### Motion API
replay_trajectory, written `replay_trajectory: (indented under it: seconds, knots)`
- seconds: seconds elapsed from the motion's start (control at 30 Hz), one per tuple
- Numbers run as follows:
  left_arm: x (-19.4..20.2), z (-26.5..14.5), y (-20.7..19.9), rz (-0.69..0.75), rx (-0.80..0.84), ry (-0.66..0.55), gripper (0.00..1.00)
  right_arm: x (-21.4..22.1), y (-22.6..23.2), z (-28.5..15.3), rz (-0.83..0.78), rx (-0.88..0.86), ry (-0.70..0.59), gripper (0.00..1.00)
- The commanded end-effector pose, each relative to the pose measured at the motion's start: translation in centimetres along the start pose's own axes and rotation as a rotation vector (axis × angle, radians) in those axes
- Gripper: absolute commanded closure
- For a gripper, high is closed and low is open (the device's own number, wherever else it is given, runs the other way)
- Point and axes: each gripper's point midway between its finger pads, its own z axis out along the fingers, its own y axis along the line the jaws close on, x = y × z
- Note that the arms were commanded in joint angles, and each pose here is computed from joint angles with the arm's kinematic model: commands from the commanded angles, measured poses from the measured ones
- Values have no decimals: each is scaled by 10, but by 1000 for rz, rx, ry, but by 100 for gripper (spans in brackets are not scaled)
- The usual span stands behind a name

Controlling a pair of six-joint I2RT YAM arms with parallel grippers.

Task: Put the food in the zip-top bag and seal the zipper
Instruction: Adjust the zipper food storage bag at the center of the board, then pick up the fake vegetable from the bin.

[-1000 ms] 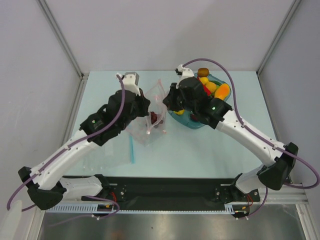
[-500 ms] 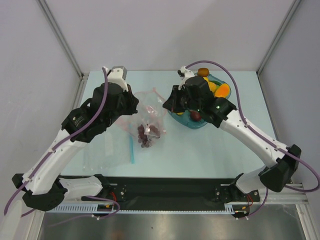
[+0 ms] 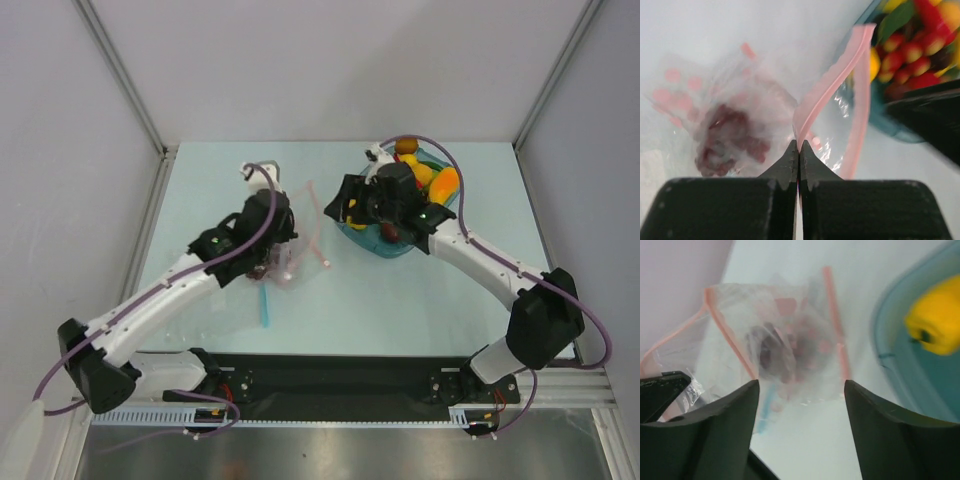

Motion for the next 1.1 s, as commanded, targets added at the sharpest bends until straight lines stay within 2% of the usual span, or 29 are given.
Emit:
replay_trajectory:
  seconds: [0.0, 0.13, 0.2, 0.33, 0.47, 0.67, 0.93, 1.03, 1.07]
  knots:
    - [29, 35, -8, -77, 23, -26, 100, -33, -34, -28, 16, 24, -165, 24]
    - [55, 48, 7, -41, -9, -30, 100, -33, -75, -43, -15, 109, -251, 18]
    - [57, 49, 3, -31, 28, -42, 100, -36, -90, -44, -36, 182, -278, 15]
    - [62, 49, -1, 2, 62, -31, 100, -38, -114, -26, -49, 287, -250, 9]
    - [51, 39, -9, 0, 116, -53, 100, -22, -142, 14, -10, 379, -127, 6]
    - [45, 31, -1, 19, 91, -89, 100, -22, -161, 52, 45, 446, -112, 9]
    - [44, 24, -4, 60, 65, -102, 99, 0, -186, 91, 69, 535, -55, 7]
    - [45, 23, -5, 64, 69, -102, 100, 9, -195, 99, 82, 566, -31, 9]
    - [45, 23, -6, 67, 72, -101, 100, 9, -197, 101, 89, 578, -35, 12]
